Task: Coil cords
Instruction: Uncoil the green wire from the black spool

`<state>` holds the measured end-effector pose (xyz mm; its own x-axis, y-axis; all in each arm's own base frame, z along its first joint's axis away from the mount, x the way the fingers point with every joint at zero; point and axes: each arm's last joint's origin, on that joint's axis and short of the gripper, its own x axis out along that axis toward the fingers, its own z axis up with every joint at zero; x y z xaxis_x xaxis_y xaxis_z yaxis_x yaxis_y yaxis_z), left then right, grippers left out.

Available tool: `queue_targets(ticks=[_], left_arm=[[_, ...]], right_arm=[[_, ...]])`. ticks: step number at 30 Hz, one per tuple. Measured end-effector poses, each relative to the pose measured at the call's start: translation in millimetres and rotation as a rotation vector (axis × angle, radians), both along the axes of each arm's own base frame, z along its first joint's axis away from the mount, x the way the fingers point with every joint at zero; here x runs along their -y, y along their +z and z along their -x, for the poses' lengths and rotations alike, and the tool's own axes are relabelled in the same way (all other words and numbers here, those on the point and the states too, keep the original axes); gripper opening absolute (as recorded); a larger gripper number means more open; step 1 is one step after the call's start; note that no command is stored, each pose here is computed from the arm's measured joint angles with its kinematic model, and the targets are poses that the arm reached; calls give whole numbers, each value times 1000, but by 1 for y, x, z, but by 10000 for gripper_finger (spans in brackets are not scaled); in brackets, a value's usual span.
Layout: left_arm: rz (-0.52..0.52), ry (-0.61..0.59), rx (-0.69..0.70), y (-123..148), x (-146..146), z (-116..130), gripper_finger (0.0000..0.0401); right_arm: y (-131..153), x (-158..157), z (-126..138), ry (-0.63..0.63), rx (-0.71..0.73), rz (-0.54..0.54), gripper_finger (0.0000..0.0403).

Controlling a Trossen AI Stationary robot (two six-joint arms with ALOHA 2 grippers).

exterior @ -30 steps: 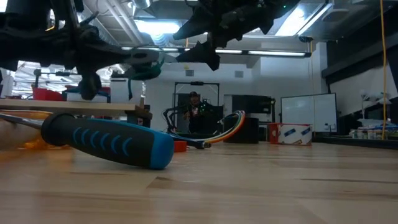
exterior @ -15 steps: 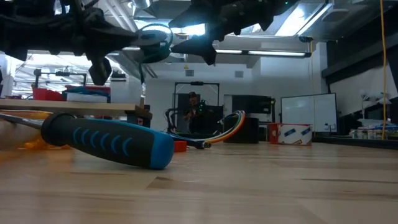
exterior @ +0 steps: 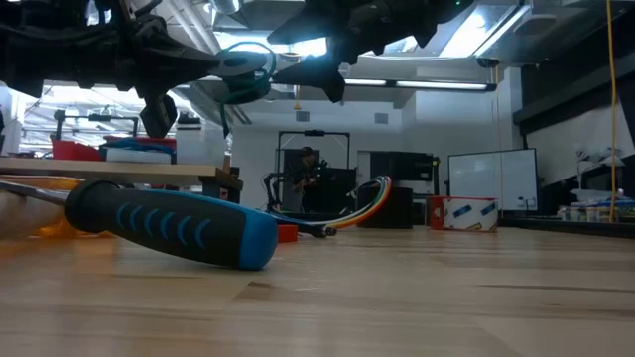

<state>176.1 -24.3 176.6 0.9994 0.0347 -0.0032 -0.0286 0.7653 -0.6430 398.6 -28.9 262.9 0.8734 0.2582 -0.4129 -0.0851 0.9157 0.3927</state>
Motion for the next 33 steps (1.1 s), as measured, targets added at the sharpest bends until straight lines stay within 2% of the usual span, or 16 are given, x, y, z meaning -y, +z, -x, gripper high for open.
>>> queue_targets(ticks=[3,20,22,28,33], left_arm=[[0,0,0,0,0,0,0],[0,0,-1,0,0,0,0],[0,-1,-2,0,0,0,0],[32,-24,-64,-6,1,0,0],[68,-59,-86,-8,2,0,0]], right_arm=[[1,0,-1,1,12,1,238],[3,1,-1,-1,33,2,17],[3,1,-1,1,33,2,9],[5,0,-1,8,47,0,18],[13,4,-4,1,143,14,7]])
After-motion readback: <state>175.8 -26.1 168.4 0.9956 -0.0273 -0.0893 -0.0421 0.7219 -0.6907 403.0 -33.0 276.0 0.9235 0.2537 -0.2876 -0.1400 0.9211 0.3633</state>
